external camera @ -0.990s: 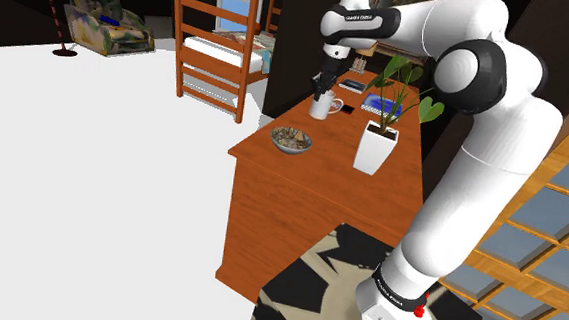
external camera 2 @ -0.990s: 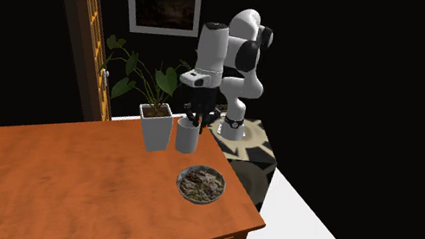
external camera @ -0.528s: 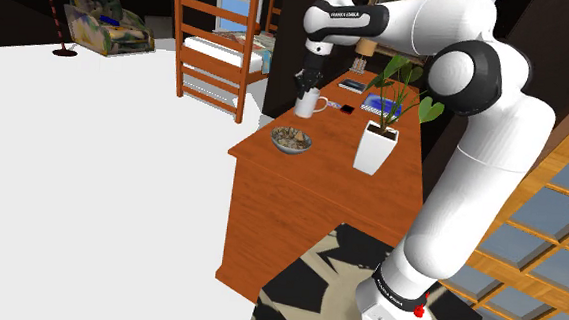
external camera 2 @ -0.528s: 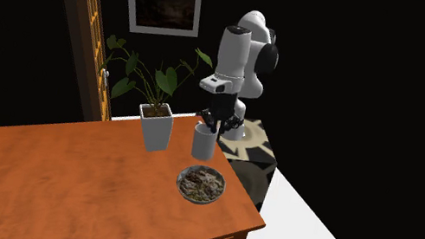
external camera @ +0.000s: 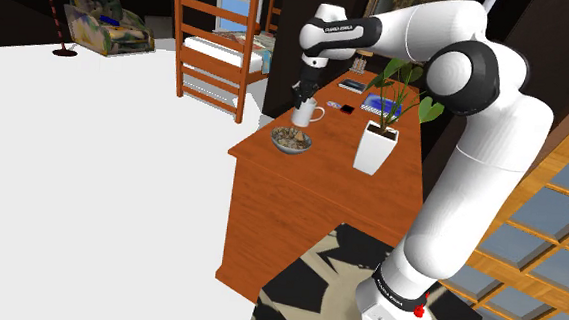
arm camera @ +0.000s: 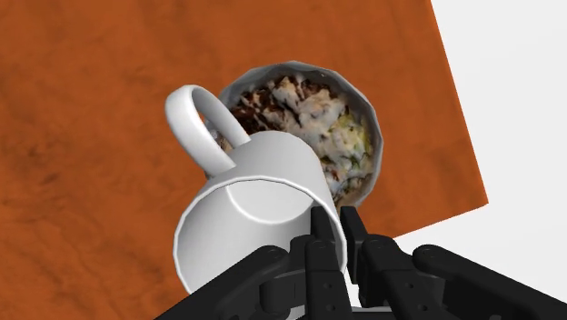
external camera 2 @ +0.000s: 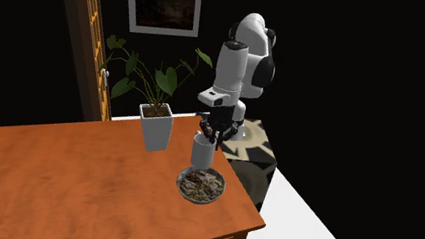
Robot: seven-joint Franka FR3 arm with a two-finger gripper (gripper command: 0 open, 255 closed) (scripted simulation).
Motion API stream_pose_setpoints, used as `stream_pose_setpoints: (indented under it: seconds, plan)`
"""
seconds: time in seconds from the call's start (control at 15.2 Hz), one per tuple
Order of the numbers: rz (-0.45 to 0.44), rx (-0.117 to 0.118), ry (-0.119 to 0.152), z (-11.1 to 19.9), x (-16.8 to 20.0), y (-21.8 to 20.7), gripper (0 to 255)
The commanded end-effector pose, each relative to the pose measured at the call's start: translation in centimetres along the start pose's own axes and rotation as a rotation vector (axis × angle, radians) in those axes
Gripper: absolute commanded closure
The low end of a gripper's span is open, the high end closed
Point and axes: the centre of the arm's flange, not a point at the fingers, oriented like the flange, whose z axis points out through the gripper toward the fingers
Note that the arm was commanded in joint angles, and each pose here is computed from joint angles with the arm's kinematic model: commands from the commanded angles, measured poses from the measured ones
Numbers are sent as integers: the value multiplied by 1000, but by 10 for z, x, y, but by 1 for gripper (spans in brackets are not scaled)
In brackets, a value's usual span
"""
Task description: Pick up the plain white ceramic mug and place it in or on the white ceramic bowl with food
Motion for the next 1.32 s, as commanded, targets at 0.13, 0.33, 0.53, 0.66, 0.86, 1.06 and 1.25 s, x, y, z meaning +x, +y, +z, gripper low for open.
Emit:
stream_pose_setpoints:
  seconds: [0.13, 0.33, 0.53, 0.66, 0.86, 1.06, 1.25]
  plan:
    - [0, 0, 1, 21, -2, -1, 255]
    - [0, 0, 1, 36, -4, -2, 255]
    - [0, 0, 1, 52, -5, -2, 255]
    - [0, 0, 1, 55, -6, -2, 255]
    - [0, 0, 1, 55, -6, -2, 255]
    - [0, 0, 1, 55, -6, -2, 255]
    - [0, 0, 1, 55, -6, -2, 0]
